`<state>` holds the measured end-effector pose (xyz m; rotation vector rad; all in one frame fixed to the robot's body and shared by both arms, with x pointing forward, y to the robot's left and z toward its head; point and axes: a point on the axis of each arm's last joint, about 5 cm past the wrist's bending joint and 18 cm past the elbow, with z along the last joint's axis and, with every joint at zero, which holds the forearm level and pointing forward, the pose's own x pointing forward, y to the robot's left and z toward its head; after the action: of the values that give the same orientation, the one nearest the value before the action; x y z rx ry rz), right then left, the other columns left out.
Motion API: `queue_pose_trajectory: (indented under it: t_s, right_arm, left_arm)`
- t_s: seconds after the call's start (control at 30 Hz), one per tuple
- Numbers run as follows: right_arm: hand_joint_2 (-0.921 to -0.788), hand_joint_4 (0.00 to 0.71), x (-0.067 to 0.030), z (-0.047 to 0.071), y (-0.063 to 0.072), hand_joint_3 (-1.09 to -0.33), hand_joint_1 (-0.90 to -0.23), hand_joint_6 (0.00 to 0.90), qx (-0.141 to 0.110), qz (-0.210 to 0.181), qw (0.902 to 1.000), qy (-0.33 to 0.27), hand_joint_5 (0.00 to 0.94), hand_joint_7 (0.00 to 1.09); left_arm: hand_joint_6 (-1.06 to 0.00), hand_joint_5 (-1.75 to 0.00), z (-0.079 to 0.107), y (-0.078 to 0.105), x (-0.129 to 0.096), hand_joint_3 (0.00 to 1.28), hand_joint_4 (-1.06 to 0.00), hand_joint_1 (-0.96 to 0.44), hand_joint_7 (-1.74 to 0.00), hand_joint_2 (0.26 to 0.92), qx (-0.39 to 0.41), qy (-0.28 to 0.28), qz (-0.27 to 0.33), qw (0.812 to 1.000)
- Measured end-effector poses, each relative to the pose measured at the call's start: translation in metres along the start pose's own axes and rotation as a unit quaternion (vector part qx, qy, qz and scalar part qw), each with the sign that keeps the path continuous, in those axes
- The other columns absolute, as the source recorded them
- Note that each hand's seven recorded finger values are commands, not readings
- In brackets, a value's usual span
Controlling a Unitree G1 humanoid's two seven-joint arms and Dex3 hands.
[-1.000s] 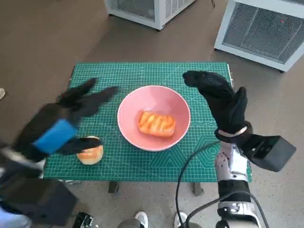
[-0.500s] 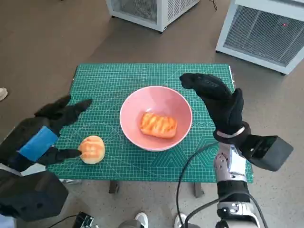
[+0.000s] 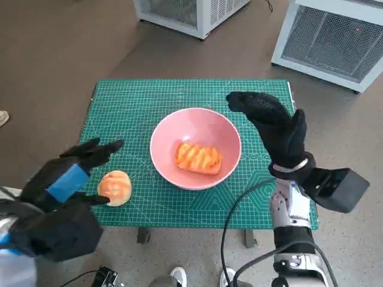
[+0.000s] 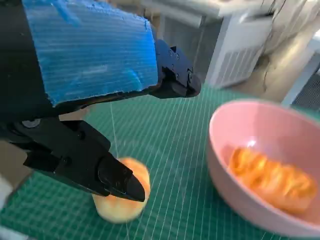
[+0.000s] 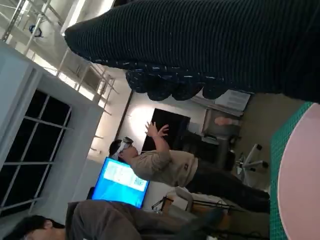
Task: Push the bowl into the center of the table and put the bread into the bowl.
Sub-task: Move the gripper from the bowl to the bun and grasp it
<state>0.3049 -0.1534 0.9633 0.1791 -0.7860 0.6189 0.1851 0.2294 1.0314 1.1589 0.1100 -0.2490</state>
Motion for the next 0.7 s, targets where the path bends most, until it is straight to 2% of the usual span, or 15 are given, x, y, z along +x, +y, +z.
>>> queue_pose_trajectory:
  t_s: [0.23, 0.47, 0.7]
  right_arm:
    - [-0.921, 0.198, 0.0005, 0.001, -0.001, -0.712, -0.710, -0.001, -0.003, 0.002, 1.0000, -0.002, 0.001, 0.62]
    - [-0.921, 0.197, 0.0012, 0.003, -0.001, -0.714, -0.708, -0.001, -0.005, 0.003, 1.0000, -0.004, 0.000, 0.62]
    - [-0.921, 0.198, 0.0015, 0.004, -0.001, -0.714, -0.710, -0.001, -0.008, 0.005, 0.9999, -0.007, 0.001, 0.62]
  left_arm:
    - [-0.42, -0.01, -0.001, -0.013, 0.017, 0.00, -0.29, -0.12, -0.02, 0.793, -0.003, 0.017, -0.013, 1.000]
    - [-0.44, -0.02, -0.004, -0.030, 0.034, 0.01, -0.33, -0.08, -0.02, 0.800, 0.011, 0.058, -0.028, 0.998]
    - [-0.50, -0.04, -0.008, -0.044, 0.045, 0.01, -0.43, 0.00, -0.03, 0.808, 0.036, 0.108, -0.046, 0.993]
